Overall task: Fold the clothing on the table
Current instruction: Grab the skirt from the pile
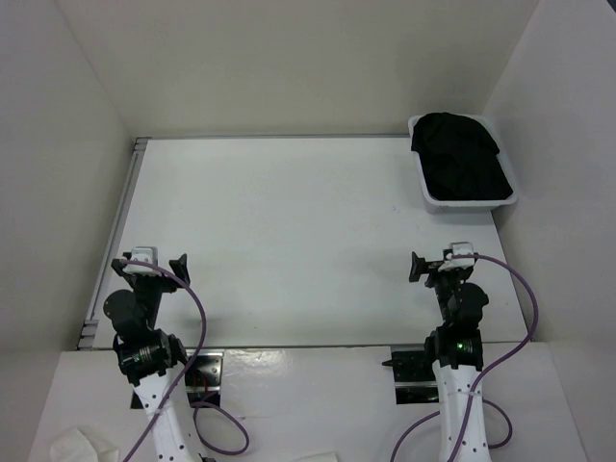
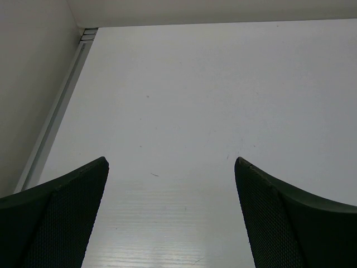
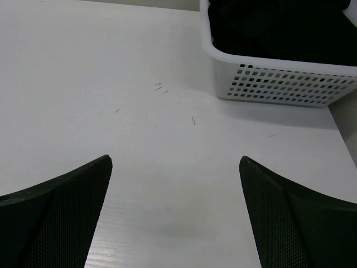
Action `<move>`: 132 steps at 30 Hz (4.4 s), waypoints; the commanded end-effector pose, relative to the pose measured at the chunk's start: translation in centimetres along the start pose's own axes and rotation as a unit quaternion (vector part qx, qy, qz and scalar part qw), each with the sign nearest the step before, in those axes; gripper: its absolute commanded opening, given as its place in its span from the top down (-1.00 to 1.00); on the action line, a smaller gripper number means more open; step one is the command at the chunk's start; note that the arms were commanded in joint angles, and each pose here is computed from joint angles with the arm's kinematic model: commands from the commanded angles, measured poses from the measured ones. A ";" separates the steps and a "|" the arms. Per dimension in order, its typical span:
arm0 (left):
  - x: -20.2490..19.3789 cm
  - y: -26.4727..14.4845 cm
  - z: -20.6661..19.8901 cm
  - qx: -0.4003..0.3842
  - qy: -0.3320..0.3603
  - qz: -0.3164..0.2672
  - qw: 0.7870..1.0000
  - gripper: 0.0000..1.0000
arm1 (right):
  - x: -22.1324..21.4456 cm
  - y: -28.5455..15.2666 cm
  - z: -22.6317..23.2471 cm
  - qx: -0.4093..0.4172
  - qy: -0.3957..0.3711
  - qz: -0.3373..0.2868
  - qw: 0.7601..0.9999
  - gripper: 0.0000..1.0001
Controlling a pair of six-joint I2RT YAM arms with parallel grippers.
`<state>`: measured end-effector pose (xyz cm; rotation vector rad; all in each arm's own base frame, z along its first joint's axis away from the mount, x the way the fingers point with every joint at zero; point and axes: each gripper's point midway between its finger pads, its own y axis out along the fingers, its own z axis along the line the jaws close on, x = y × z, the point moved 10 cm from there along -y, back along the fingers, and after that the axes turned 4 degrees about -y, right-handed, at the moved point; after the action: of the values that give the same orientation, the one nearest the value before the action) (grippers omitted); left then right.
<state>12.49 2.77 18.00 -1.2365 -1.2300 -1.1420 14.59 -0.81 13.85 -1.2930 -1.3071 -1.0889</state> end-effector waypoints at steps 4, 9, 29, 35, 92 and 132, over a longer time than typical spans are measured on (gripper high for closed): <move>2.9 -1.1 -0.8 -0.011 0.024 -0.078 0.997 -0.99 | -0.5 0.0 0.0 -0.018 0.007 -0.022 1.000 -0.98; 3.1 -1.1 -0.6 0.006 0.010 -0.085 0.996 -0.99 | -0.5 0.0 0.0 -0.018 0.007 -0.022 1.000 -0.98; 11.1 -4.2 -3.1 -0.007 -0.079 -0.206 0.975 -0.99 | 5.1 -1.1 -0.9 -0.057 0.013 -0.095 0.994 -0.98; 16.5 -3.6 -2.7 0.008 -0.077 -0.173 0.982 -0.99 | 11.2 -3.0 -2.2 -0.120 0.054 -0.167 0.977 -0.98; 11.4 18.6 -1.8 -0.021 0.018 0.355 0.934 -0.99 | 10.7 32.2 -9.7 -0.033 0.036 0.344 0.938 -0.98; 11.9 16.6 -2.5 -0.076 0.021 0.358 0.930 0.38 | 27.9 25.3 -12.1 -0.005 0.000 0.194 0.981 1.00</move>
<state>30.54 1.59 27.69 -1.5876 -0.5321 -0.6397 47.11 -8.51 28.37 -1.5290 -0.7017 -0.6115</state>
